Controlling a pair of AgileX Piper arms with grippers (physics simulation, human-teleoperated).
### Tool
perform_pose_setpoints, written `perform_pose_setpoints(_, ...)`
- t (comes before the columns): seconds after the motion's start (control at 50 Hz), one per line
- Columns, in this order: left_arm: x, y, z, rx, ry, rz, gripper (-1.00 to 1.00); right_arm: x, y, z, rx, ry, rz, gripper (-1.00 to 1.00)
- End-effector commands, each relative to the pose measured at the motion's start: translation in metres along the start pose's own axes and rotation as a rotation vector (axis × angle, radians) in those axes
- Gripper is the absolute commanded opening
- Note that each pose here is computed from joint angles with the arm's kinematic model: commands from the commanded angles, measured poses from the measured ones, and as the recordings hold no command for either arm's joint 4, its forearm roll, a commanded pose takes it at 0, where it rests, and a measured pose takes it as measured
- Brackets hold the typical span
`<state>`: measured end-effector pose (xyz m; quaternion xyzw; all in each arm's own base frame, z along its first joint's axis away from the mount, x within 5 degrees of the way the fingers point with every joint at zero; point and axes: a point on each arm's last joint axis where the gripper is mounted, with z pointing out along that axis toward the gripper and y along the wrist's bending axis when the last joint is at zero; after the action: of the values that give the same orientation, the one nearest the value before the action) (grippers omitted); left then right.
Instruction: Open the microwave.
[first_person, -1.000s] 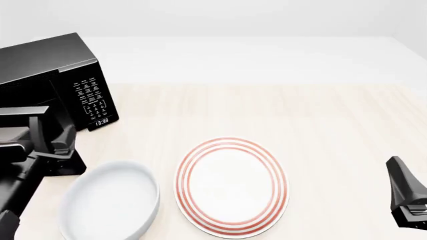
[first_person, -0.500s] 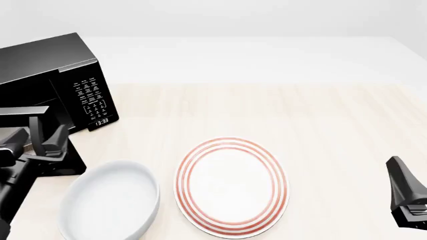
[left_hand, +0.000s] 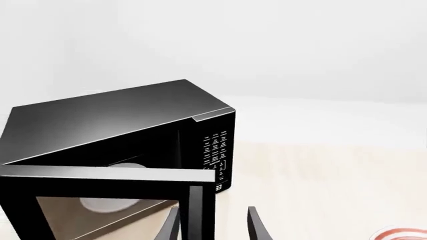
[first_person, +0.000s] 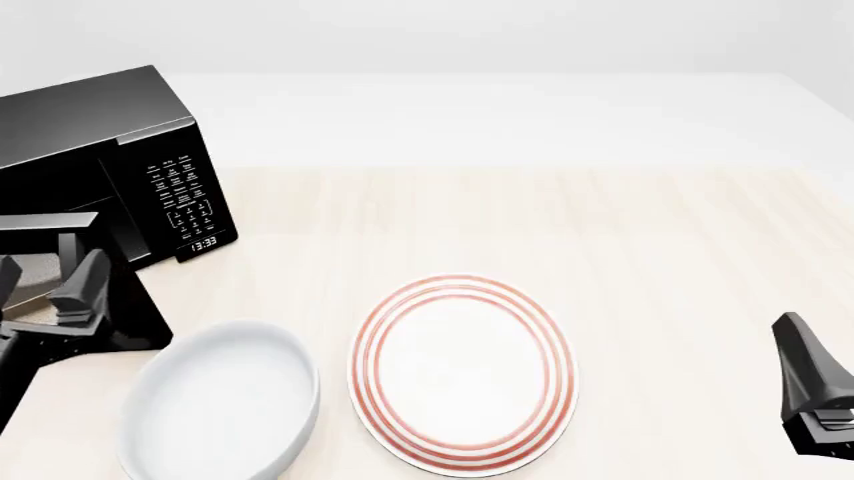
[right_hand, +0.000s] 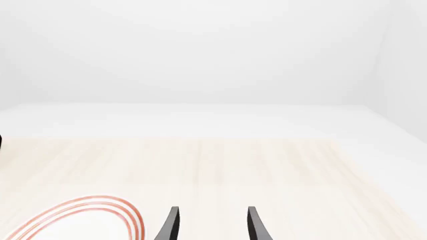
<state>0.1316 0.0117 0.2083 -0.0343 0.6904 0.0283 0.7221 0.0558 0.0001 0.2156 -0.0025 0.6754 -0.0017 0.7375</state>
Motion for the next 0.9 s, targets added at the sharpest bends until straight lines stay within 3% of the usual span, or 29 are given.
perform_pose_setpoints(0.02,-0.010,-0.001,-0.013,0.006,-0.024,0.014,1.00,0.000,0.000,0.000,0.000,0.000,0.000,1.00)
perform_pose_setpoints(0.38,-0.039,-0.001,-0.032,0.005,-0.085,0.031,1.00,0.000,0.000,0.000,0.000,0.000,0.000,1.00)
perform_pose_setpoints(0.72,-0.083,-0.002,-0.046,0.014,-0.140,0.061,1.00,0.000,0.000,0.000,0.000,0.000,0.000,1.00)
perform_pose_setpoints(0.76,-0.072,-0.003,-0.047,0.019,-0.142,0.063,1.00,0.000,0.000,0.000,0.000,0.000,0.000,1.00)
perform_pose_setpoints(0.9,-0.110,-0.003,-0.052,0.017,-0.155,0.096,1.00,0.000,0.000,0.000,0.000,0.000,0.000,1.00)
